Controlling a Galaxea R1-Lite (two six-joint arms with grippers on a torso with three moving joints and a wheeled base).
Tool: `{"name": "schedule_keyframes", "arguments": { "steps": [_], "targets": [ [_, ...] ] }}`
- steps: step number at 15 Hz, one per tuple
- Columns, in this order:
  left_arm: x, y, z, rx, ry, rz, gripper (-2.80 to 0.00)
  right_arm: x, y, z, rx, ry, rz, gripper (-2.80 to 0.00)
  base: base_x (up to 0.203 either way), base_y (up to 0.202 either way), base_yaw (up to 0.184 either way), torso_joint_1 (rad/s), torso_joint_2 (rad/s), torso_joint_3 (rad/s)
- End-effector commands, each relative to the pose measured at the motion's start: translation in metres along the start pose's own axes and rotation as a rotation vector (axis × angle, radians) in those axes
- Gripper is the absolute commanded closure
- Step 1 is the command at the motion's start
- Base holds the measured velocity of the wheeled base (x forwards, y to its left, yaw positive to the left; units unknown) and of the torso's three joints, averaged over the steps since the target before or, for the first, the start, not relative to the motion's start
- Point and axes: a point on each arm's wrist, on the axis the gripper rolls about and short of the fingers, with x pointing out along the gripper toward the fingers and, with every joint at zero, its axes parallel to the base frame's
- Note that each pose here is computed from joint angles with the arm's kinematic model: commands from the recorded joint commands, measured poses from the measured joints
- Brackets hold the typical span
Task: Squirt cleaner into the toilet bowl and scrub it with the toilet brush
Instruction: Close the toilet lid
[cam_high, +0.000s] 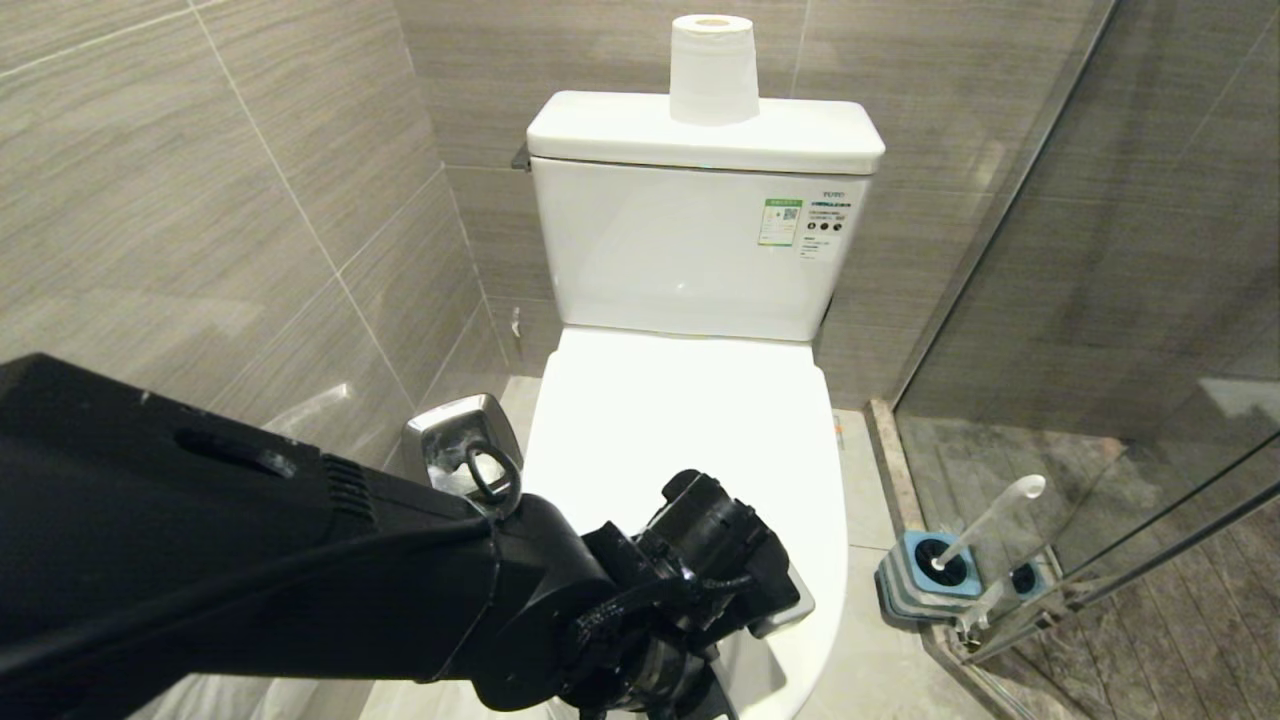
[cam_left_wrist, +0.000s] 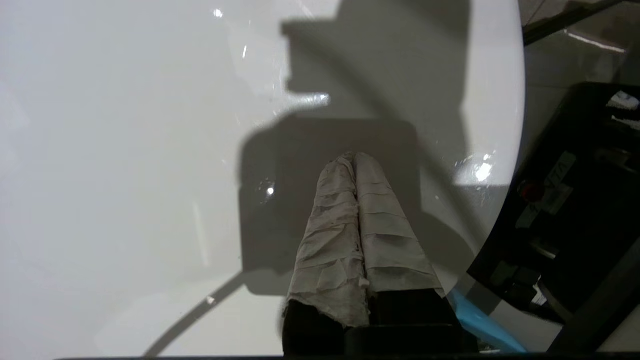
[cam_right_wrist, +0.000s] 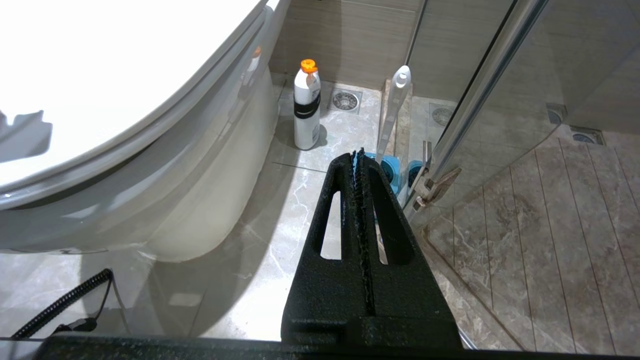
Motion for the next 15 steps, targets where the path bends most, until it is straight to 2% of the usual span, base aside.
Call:
{"name": "schedule_keyframes", "arguments": {
  "steps": [1, 10, 15],
  "targets": [
    [0.013, -0.009, -0.002, 0.005, 0.021, -0.004, 0.00, 0.000, 0.000, 0.000, 0.000, 0.002, 0.001, 0.00, 0.000, 0.000, 0.000, 0.000, 0.00, 0.000],
    [0.043, -0.019, -0.015, 0.004, 0.028, -0.005, 0.00, 0.000, 0.000, 0.000, 0.000, 0.002, 0.001, 0.00, 0.000, 0.000, 0.000, 0.000, 0.00, 0.000],
    [0.056, -0.023, -0.019, -0.020, 0.013, 0.012, 0.00, 0.000, 0.000, 0.000, 0.000, 0.001, 0.001, 0.00, 0.000, 0.000, 0.000, 0.000, 0.00, 0.000]
  ]
}}
